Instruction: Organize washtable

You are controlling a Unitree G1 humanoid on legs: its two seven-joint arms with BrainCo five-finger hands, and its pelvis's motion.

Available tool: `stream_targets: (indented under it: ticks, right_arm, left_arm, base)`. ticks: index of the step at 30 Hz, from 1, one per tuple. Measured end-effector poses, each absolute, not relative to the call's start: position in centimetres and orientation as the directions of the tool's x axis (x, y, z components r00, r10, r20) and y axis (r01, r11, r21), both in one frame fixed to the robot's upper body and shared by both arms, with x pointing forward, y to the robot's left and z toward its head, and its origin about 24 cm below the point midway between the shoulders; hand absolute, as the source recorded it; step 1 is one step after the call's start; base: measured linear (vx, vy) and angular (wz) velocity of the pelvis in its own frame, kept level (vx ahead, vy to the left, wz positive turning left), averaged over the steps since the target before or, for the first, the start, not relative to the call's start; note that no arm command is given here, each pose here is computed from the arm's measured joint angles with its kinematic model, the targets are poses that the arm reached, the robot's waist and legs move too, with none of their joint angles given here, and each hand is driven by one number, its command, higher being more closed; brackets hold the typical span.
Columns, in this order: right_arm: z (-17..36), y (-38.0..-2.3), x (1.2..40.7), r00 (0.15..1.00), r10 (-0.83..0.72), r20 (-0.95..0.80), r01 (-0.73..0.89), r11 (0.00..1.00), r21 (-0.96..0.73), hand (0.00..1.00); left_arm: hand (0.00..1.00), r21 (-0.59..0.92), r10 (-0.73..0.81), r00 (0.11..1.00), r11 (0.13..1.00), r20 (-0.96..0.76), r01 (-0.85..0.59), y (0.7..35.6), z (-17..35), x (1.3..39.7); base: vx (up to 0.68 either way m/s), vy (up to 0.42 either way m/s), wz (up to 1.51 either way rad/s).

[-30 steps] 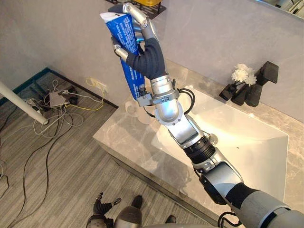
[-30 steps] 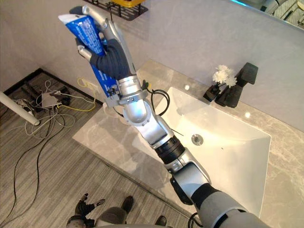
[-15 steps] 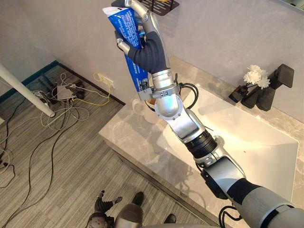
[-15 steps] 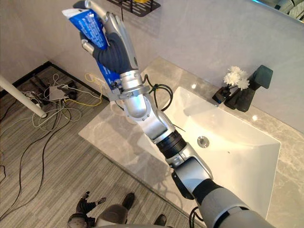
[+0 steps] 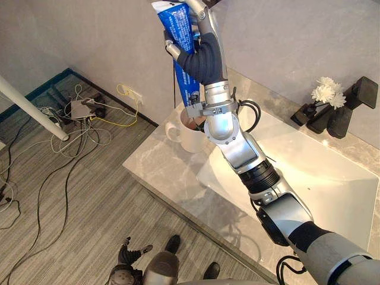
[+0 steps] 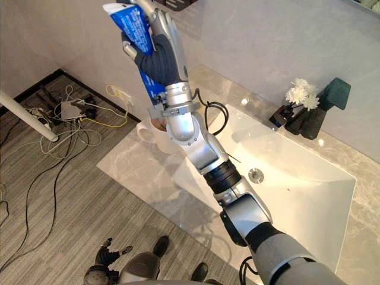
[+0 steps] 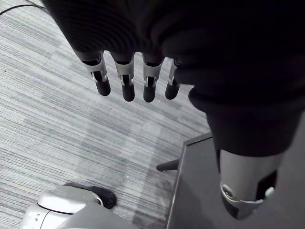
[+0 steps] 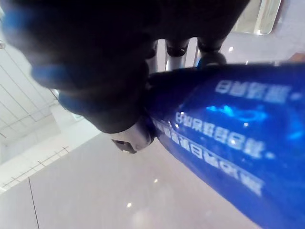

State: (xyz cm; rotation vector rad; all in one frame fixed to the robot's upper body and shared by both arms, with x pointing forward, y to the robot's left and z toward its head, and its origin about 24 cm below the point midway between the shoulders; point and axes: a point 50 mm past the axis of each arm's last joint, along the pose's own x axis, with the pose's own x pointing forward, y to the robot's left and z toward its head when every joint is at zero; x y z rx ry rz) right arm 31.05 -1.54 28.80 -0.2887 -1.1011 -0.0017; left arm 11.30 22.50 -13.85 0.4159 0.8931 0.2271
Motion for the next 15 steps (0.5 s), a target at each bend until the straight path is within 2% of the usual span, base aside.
stream_targets:
  ticks: [15]
  right_arm:
    - [28.24,-1.7,31.19,0.473,0.137,0.871,0.146,0.962,-0.231,1.0]
  left_arm:
    - [0.0,0.44,0.355,0.61,0.898,-0.709,-0.012,22.36,-13.91,11.22]
  base:
    - [0.0,0.001,0.01]
